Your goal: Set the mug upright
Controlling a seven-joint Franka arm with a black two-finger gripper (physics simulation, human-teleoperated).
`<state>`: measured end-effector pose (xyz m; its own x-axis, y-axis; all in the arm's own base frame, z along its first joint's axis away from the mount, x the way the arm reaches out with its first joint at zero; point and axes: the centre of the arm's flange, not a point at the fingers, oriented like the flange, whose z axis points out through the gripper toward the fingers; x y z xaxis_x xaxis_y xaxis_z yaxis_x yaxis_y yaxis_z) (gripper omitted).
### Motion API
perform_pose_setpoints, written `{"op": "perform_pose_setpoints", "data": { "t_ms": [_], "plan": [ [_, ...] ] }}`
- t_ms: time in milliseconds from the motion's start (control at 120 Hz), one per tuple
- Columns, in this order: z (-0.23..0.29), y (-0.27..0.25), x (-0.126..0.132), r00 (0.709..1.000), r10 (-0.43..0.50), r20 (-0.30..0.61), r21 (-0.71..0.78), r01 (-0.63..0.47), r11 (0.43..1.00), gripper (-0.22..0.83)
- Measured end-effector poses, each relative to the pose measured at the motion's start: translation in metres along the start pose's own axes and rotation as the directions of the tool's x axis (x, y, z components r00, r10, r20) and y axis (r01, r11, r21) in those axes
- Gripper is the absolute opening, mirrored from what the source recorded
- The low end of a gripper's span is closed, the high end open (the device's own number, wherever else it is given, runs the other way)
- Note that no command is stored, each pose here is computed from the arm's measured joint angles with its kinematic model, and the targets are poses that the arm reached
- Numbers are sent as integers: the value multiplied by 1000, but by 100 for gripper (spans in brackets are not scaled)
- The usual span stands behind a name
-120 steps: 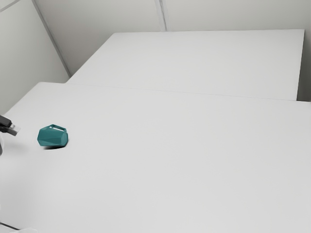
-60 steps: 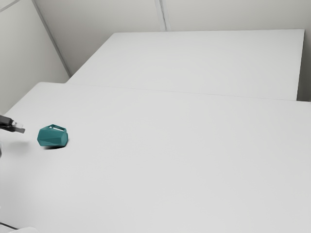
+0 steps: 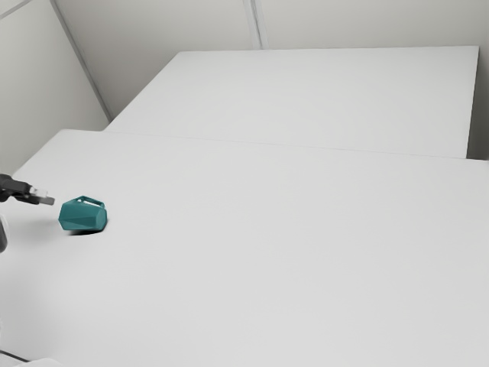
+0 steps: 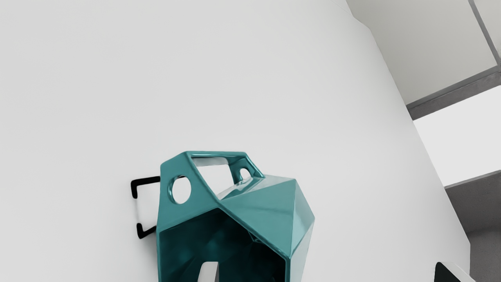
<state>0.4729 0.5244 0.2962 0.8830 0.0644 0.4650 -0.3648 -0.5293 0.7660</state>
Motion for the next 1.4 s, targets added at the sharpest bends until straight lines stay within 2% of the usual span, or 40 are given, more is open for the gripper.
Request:
{"op": "perform_pose_setpoints", "data": {
  "t_ms": [442, 792, 1025, 1267, 1400],
  "plan": [
    [26, -3, -4, 995, -81, 58, -38, 83, 996, 61],
    [57, -5, 6, 988, -125, 92, -75, 133, 988, 61],
    [63, -11, -5, 978, -182, 104, -80, 191, 978, 61],
    [71, -11, -5, 971, -212, 114, -91, 222, 971, 58],
    [74, -11, -3, 967, -225, 120, -93, 237, 967, 49]
  ]
}}
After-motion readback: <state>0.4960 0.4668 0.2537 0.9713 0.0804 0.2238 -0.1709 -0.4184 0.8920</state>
